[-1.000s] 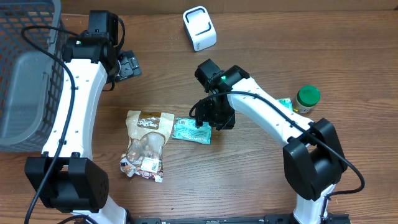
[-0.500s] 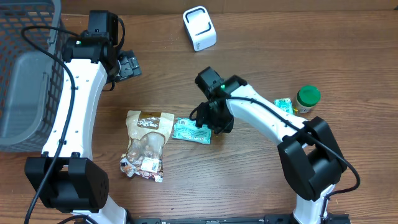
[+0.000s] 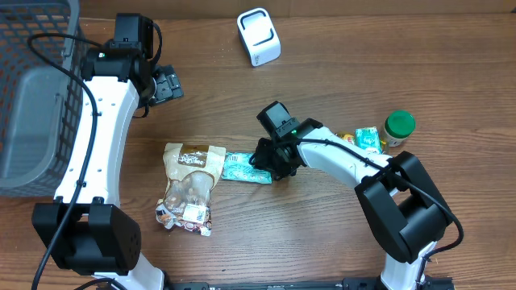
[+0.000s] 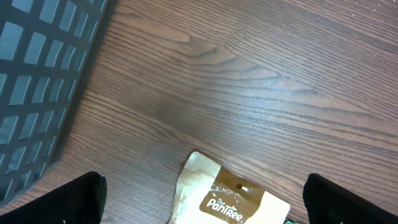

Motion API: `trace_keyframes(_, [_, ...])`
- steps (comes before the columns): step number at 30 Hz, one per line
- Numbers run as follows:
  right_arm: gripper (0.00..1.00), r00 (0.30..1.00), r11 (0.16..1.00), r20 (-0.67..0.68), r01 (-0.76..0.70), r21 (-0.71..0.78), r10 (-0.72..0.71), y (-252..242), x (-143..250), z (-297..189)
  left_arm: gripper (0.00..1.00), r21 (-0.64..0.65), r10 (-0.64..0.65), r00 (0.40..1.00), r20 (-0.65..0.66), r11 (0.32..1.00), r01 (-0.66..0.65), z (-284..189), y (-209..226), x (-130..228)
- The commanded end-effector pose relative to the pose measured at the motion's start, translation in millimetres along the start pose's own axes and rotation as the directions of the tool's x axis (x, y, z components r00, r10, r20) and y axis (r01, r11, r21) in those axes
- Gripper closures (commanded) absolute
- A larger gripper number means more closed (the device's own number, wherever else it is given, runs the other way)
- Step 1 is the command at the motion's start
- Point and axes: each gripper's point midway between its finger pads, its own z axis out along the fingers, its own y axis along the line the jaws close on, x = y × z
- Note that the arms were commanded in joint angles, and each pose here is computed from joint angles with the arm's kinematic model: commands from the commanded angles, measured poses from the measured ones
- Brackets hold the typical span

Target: Scan the item barcode

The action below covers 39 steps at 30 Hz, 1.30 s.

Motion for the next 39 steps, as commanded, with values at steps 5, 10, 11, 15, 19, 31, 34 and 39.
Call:
trace_keyframes(5, [0.82, 1.0, 0.999, -0.018, -0.01, 0.038, 0.011, -13.3, 9.0, 6.2, 0.01, 0.013, 0.009, 1.0, 0.019, 1.0, -0.009, -7.4, -0.5, -3.7])
trace_keyframes(10, [0.82, 1.0, 0.999, -0.019, -0.01, 0.038, 0.011, -13.3, 9.1, 6.2, 0.0, 0.012, 0.009, 1.0, 0.019, 1.0, -0.009, -7.2, -0.5, -3.7])
trace_keyframes(11, [0.85, 1.0, 0.999, -0.019, -0.01, 0.038, 0.011, -13.3, 9.1, 6.2, 0.0, 0.012, 0.009, 1.0, 0.019, 1.0, -0.009, -7.2, -0.5, -3.7])
trace_keyframes(15, [0.96, 1.0, 0.999, -0.019, -0.01, 0.038, 0.011, -13.2, 8.9, 6.2, 0.0, 0.013, 0.009, 1.0, 0.019, 1.0, -0.009, -7.4, -0.5, -3.7])
trace_keyframes(19, [0.96, 1.0, 0.999, -0.019, -0.01, 0.039, 0.011, -13.5, 9.2, 6.2, 0.0, 0.012, 0.009, 1.0, 0.019, 1.0, -0.009, -7.2, -0.5, -3.7])
trace_keyframes(31, [0.96, 1.0, 0.999, -0.019, -0.006, 0.038, 0.007, -13.3, 9.0, 6.2, 0.0, 0.012, 0.009, 1.0, 0.019, 1.0, -0.009, -7.2, -0.5, -3.7])
trace_keyframes(34, [0.96, 1.0, 0.999, -0.018, -0.007, 0.038, 0.007, -13.2, 8.8, 6.2, 0.0, 0.012, 0.009, 1.0, 0.019, 1.0, -0.009, -7.2, -0.5, -3.7])
trace_keyframes(39, [0.96, 1.0, 0.999, -0.016, -0.006, 0.035, 0.006, -12.4, 8.2, 6.3, 0.01, 0.012, 0.009, 1.0, 0.019, 1.0, -0.009, -7.2, -0.5, -3.7])
